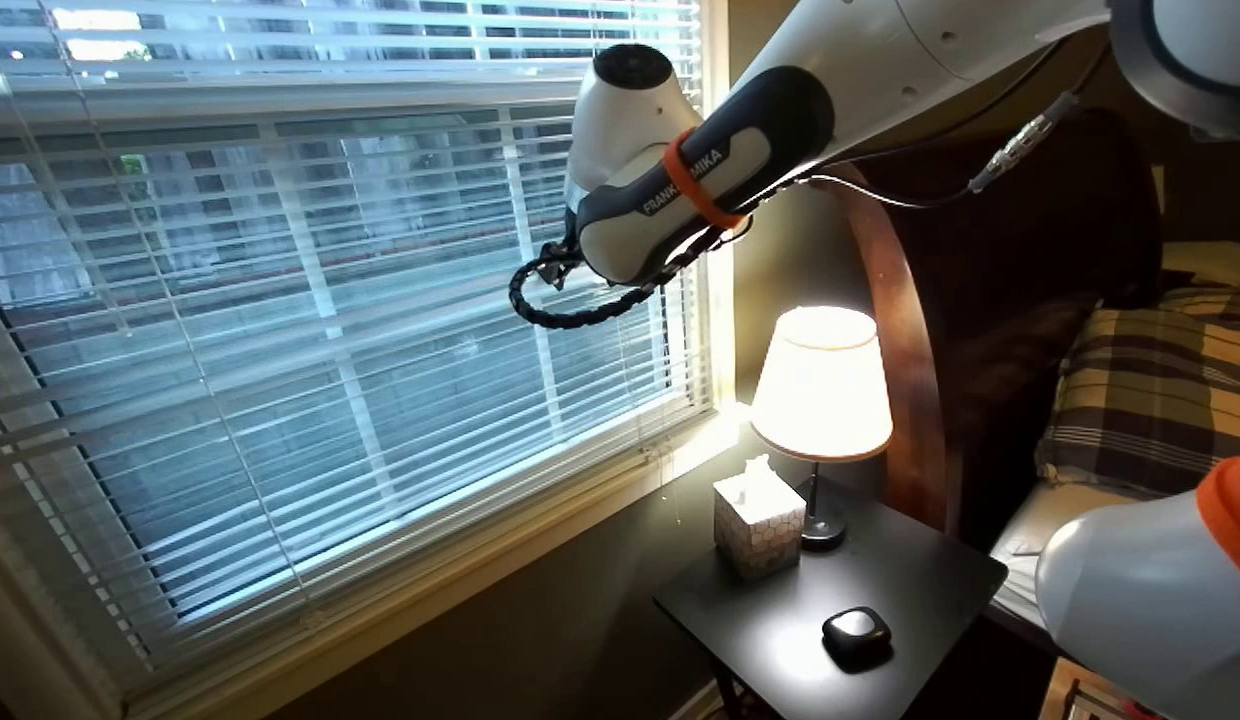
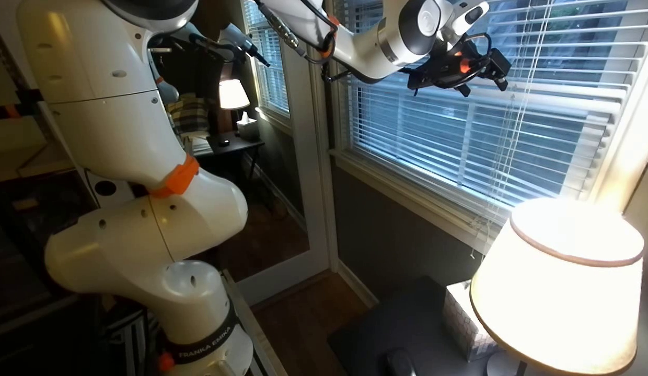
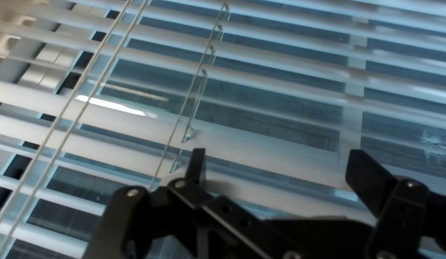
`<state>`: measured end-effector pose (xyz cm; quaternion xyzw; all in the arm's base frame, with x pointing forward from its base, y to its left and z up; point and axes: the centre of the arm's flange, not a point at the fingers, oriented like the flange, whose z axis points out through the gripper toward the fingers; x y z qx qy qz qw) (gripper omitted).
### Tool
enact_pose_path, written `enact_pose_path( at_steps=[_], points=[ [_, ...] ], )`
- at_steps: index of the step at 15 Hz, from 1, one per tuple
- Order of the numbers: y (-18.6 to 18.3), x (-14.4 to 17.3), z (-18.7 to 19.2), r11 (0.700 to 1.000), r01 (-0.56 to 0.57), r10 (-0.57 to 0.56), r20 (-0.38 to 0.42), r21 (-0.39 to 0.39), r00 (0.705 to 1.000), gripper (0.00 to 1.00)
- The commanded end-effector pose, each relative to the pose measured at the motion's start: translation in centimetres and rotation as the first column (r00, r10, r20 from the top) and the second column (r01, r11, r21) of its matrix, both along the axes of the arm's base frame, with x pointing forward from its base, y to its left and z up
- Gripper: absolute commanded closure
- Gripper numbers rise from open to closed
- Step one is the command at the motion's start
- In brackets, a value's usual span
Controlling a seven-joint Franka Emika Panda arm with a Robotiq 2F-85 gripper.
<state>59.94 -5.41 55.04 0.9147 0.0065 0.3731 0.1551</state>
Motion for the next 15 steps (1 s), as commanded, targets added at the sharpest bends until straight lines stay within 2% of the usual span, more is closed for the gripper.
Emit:
enact_pose_path(
  at_steps=[1, 2, 5, 9, 12, 15],
  points=[
    [2.1, -0.7, 1.9, 0.999, 0.031, -0.033, -0.122, -0.019, 0.992, 0.0],
    [2.7, -1.0, 2.2, 0.999, 0.047, -0.048, -0.185, -0.012, 0.982, 0.0],
    [3.9, -1.2, 3.2, 0.994, 0.102, -0.106, -0.258, -0.028, 0.96, 0.0],
    [2.8, 0.0, 7.8, 0.991, 0.126, -0.13, -0.129, -0.042, 0.983, 0.0],
    [1.4, -0.3, 11.7, 0.985, 0.166, -0.169, -0.061, -0.047, 0.984, 0.0],
    [0.7, -1.3, 14.0, 0.982, 0.186, -0.187, -0.076, -0.025, 0.979, 0.0]
  ],
)
